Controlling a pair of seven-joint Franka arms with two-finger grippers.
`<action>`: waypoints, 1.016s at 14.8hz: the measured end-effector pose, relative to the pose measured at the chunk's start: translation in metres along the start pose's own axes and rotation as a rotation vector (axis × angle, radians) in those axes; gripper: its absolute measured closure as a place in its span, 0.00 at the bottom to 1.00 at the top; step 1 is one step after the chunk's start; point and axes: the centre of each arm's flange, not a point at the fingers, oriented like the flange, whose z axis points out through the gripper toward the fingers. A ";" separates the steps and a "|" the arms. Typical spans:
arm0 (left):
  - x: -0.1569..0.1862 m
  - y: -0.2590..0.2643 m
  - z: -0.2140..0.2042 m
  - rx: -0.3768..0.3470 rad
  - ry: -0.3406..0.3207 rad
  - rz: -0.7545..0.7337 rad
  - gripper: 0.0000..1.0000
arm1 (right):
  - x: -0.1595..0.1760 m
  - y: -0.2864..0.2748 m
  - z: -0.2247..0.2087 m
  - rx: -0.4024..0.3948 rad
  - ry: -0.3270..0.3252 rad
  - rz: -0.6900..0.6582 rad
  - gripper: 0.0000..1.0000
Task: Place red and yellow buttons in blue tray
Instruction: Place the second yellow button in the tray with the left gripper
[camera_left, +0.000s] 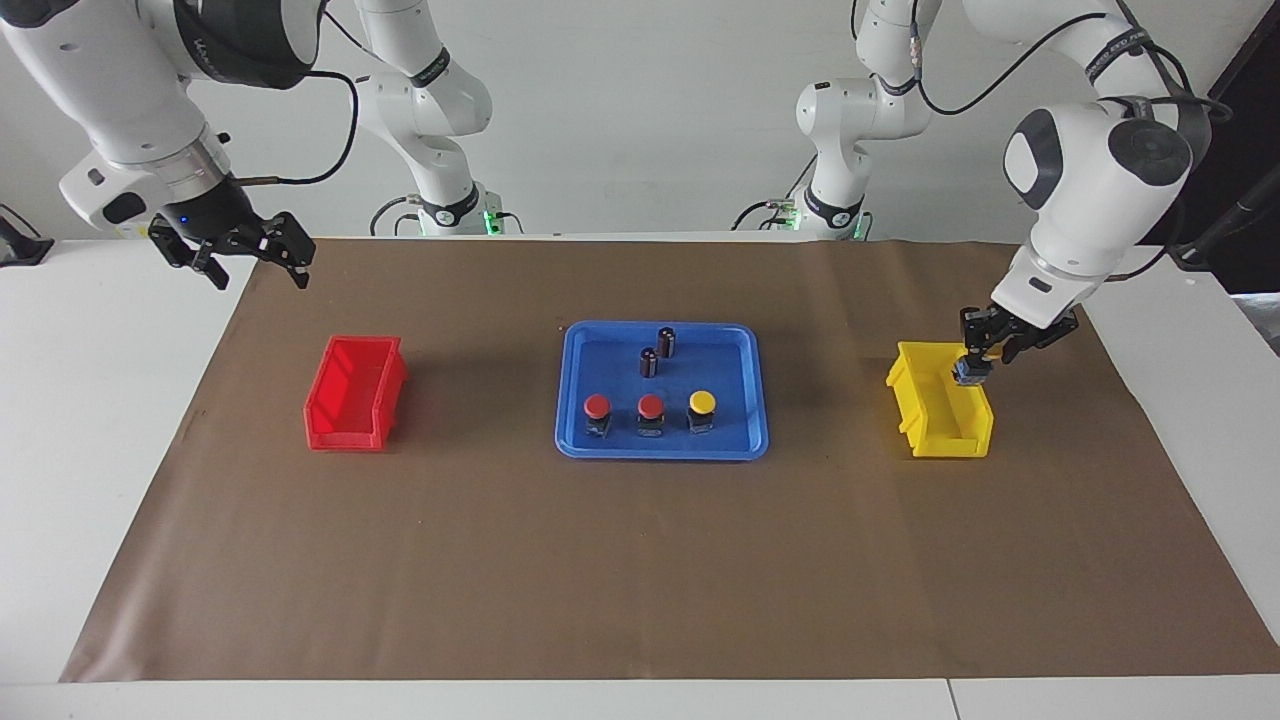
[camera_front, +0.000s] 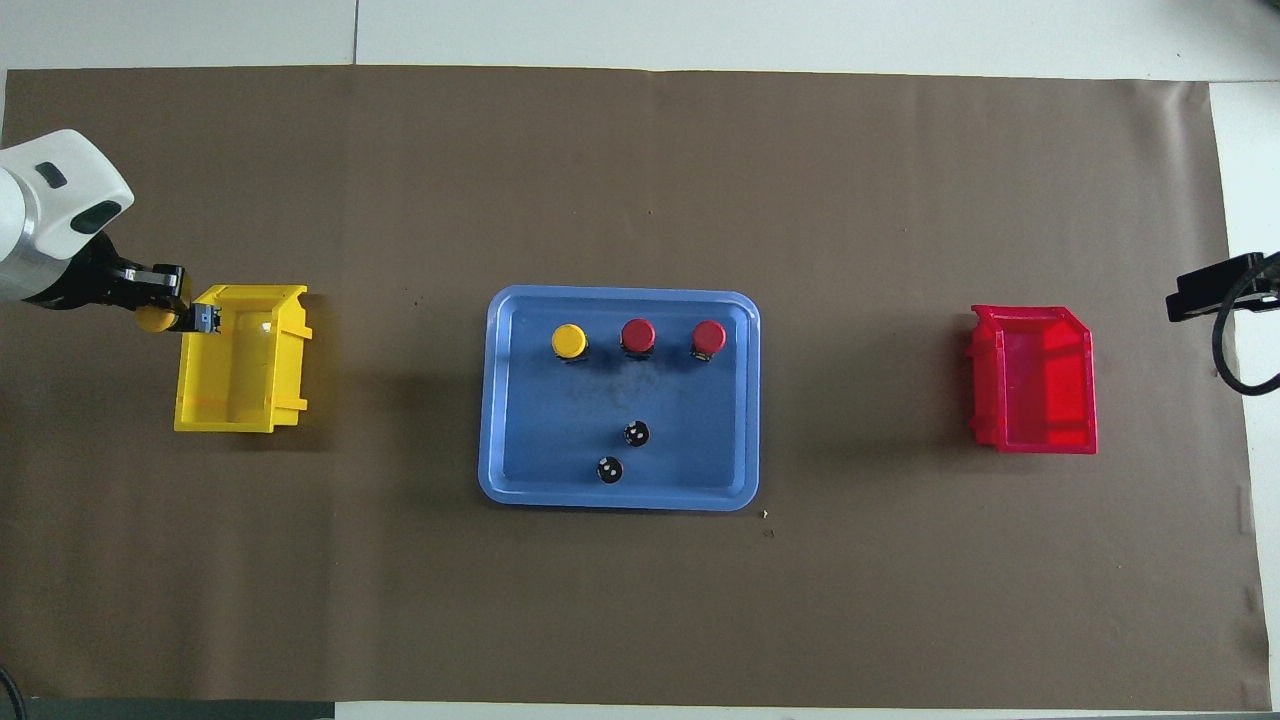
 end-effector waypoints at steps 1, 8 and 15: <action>-0.001 0.037 -0.002 0.000 0.013 -0.040 0.60 | 0.000 0.000 0.000 0.000 -0.001 0.000 0.00; -0.024 0.243 0.072 -0.009 0.027 -0.133 0.60 | -0.002 0.000 0.001 0.002 -0.015 0.000 0.00; -0.033 0.276 0.099 -0.009 0.023 -0.162 0.60 | -0.002 0.000 0.001 0.002 -0.019 0.000 0.00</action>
